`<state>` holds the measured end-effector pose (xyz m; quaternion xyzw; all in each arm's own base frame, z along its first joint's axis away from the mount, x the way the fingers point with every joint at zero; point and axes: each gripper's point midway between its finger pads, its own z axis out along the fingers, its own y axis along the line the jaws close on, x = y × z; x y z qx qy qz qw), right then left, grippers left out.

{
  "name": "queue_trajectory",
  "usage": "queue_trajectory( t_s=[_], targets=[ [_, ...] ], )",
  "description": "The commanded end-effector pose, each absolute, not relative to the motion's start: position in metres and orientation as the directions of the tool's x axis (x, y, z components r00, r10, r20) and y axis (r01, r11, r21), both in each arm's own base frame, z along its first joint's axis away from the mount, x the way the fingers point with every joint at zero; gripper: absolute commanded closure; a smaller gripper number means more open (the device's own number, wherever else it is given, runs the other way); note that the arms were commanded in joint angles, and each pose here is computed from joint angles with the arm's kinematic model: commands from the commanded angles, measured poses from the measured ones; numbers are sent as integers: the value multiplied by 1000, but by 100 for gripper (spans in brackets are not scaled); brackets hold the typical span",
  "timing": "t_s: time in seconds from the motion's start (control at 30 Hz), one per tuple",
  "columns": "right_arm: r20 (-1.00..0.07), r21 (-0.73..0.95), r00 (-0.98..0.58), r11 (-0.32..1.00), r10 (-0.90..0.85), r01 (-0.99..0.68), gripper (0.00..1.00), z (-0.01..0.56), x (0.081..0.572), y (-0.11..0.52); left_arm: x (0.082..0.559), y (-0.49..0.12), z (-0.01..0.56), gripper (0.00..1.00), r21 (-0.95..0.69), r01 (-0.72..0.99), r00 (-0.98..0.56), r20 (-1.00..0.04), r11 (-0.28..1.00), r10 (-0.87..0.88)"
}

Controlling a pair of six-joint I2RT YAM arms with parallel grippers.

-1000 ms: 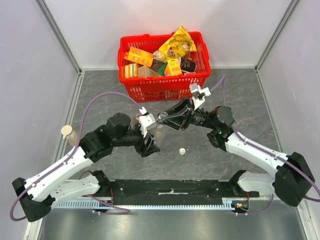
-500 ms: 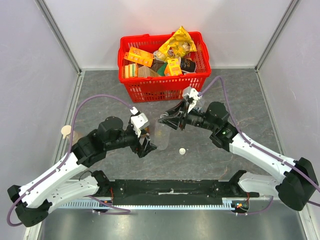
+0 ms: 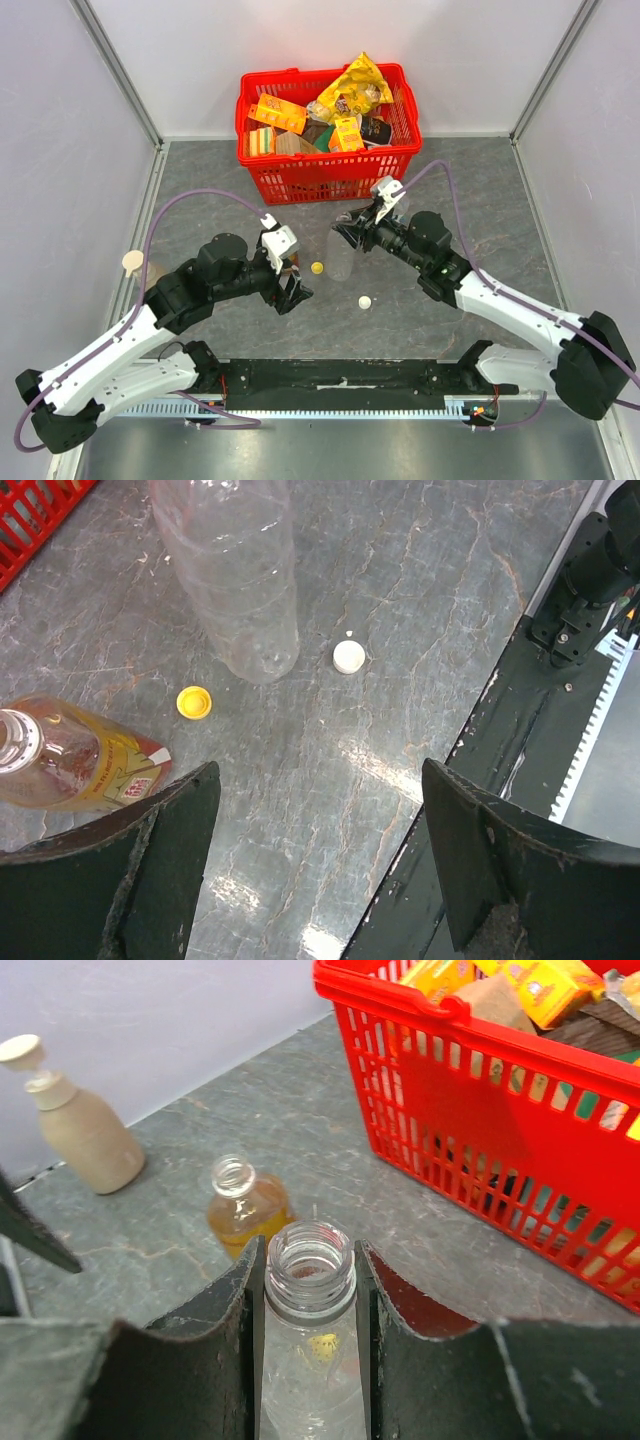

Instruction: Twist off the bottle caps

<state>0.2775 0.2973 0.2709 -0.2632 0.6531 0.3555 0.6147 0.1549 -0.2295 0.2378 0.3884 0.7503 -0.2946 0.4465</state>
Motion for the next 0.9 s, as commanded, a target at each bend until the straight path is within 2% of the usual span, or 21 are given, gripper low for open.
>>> queue_trajectory(
  t_s=[0.0,0.23,0.73,0.87],
  targets=[
    [-995,77,-12,675,100,-734,100,272,298,293,160,-228,238,13,-45,851,-258,-904,524,340],
    [-991,96,10,751,136,-653,100,257,314,282,159,-228,235,14,-44,856,-257,-900,515,352],
    [-996,80,-20,805,84,-588,100,206,303,277,154,-232,227,14,-64,872,-276,-883,485,380],
    [-997,77,-27,803,75,-590,91,201,298,276,154,-232,226,14,-62,873,-276,-881,484,384]
  ],
)
